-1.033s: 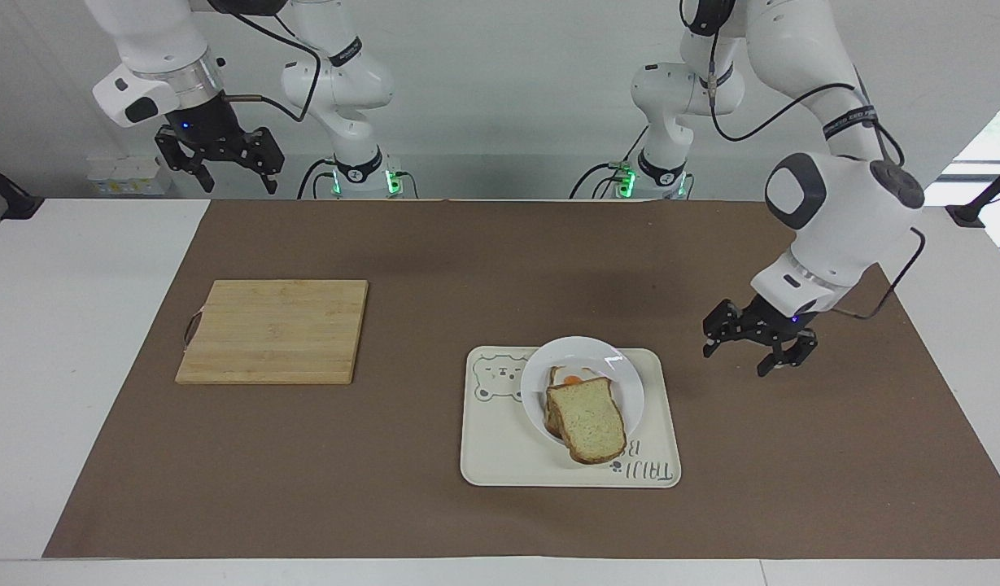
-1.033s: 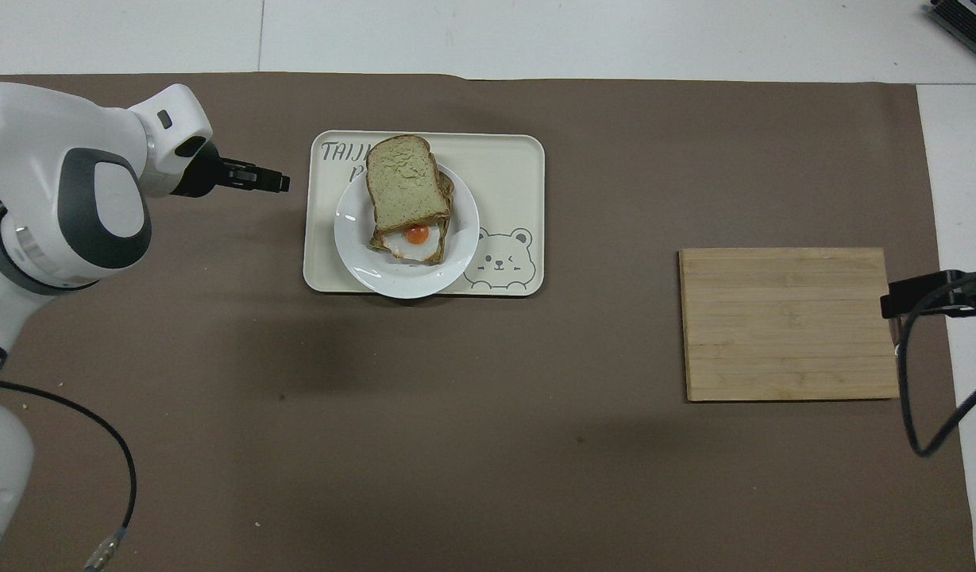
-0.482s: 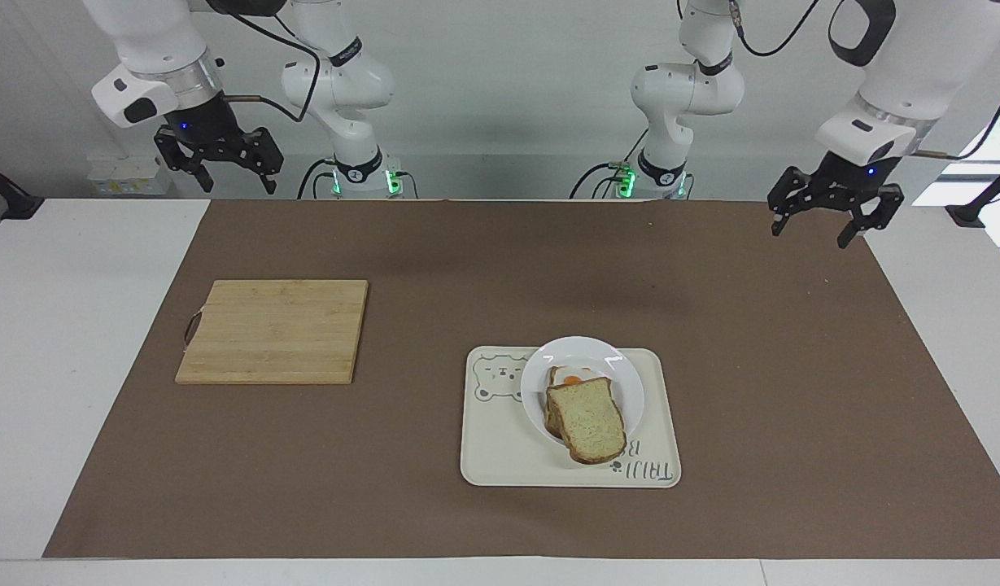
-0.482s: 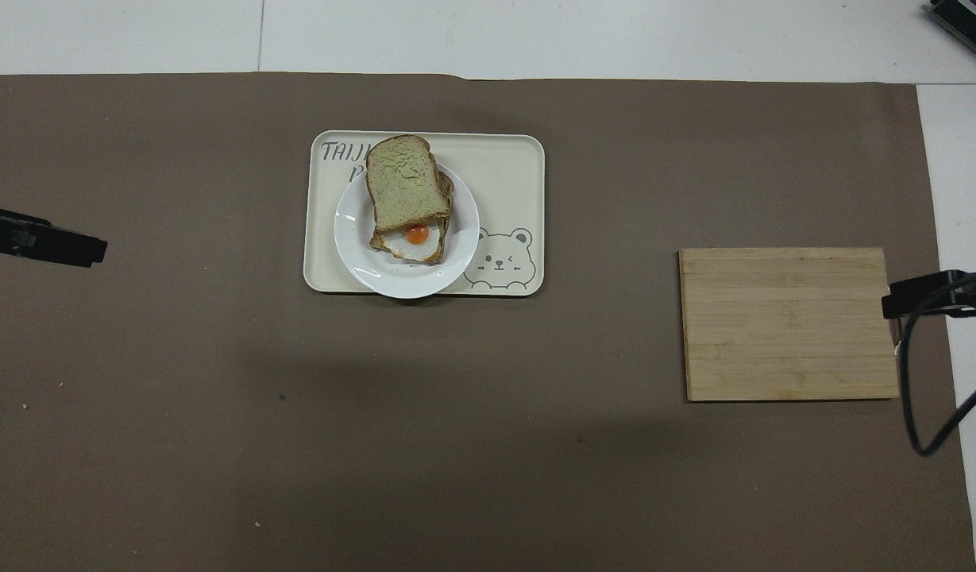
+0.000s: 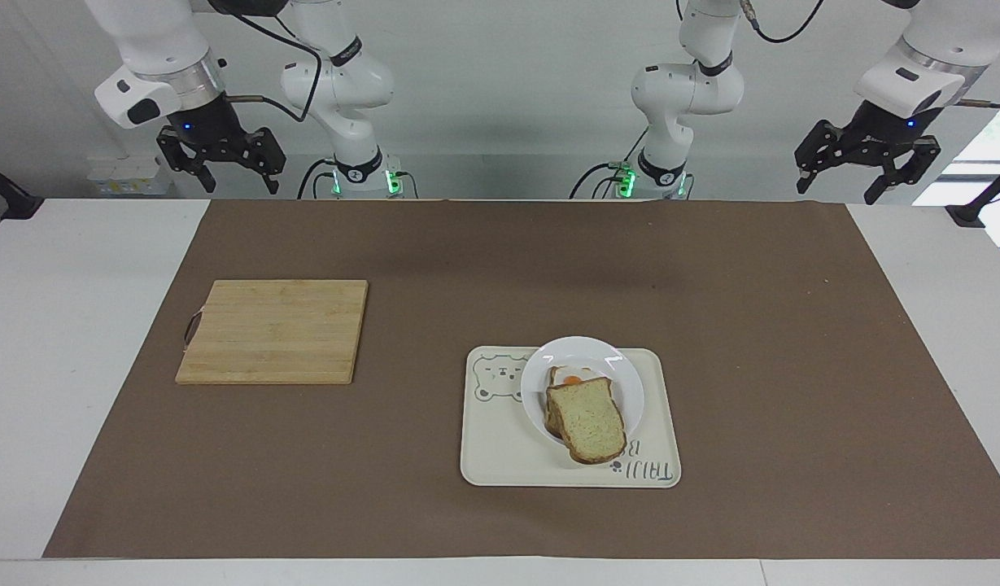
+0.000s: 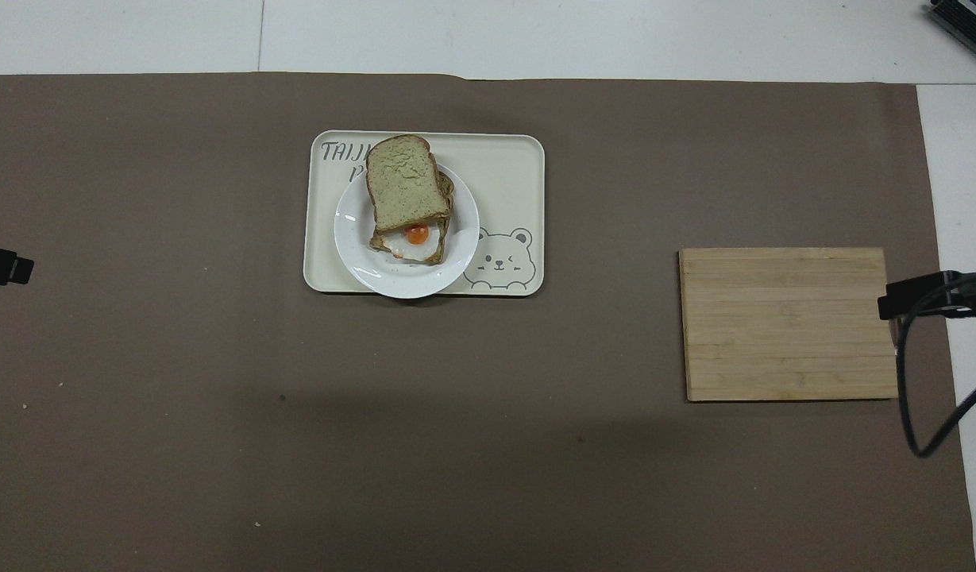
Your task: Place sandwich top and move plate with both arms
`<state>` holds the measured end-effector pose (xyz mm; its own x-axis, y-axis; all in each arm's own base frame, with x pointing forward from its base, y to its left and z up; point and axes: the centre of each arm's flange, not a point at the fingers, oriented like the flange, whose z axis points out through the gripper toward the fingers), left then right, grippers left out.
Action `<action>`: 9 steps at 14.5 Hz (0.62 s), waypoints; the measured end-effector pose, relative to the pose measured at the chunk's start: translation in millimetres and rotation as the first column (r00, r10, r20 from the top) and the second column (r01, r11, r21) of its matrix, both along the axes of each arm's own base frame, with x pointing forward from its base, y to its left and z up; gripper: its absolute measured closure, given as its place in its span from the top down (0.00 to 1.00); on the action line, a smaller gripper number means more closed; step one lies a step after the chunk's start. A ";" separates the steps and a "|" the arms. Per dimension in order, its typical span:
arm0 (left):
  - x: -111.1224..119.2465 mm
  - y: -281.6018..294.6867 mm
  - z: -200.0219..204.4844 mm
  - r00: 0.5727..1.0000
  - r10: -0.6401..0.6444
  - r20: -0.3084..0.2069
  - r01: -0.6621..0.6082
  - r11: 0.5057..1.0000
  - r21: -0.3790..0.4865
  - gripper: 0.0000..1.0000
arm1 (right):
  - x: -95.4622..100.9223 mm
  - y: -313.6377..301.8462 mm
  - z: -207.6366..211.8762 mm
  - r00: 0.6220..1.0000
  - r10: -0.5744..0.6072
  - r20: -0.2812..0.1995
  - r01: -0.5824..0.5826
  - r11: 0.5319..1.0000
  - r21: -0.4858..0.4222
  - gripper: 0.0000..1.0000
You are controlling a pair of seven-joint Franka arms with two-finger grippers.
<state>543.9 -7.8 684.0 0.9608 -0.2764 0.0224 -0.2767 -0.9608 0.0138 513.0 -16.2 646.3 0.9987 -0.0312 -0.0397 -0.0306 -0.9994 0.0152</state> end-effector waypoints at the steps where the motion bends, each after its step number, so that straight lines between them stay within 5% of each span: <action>1: 2.2 -0.8 -0.9 1.000 -0.001 -0.001 0.001 1.000 0.002 1.00 | 0.0 0.8 0.0 1.000 0.002 0.000 -0.002 1.000 0.000 1.00; 9: -0.2 -0.4 -4.4 1.000 0.015 -0.024 -0.015 1.000 0.004 1.00 | 0.1 2.0 0.2 1.000 0.004 0.000 -0.004 1.000 0.001 1.00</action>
<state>543.7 -8.2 679.6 0.9650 -0.2622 -0.0019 -0.2622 -0.9649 0.0166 513.1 -14.2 646.4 0.9989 -0.0272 -0.0394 -0.0267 -0.9995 0.0146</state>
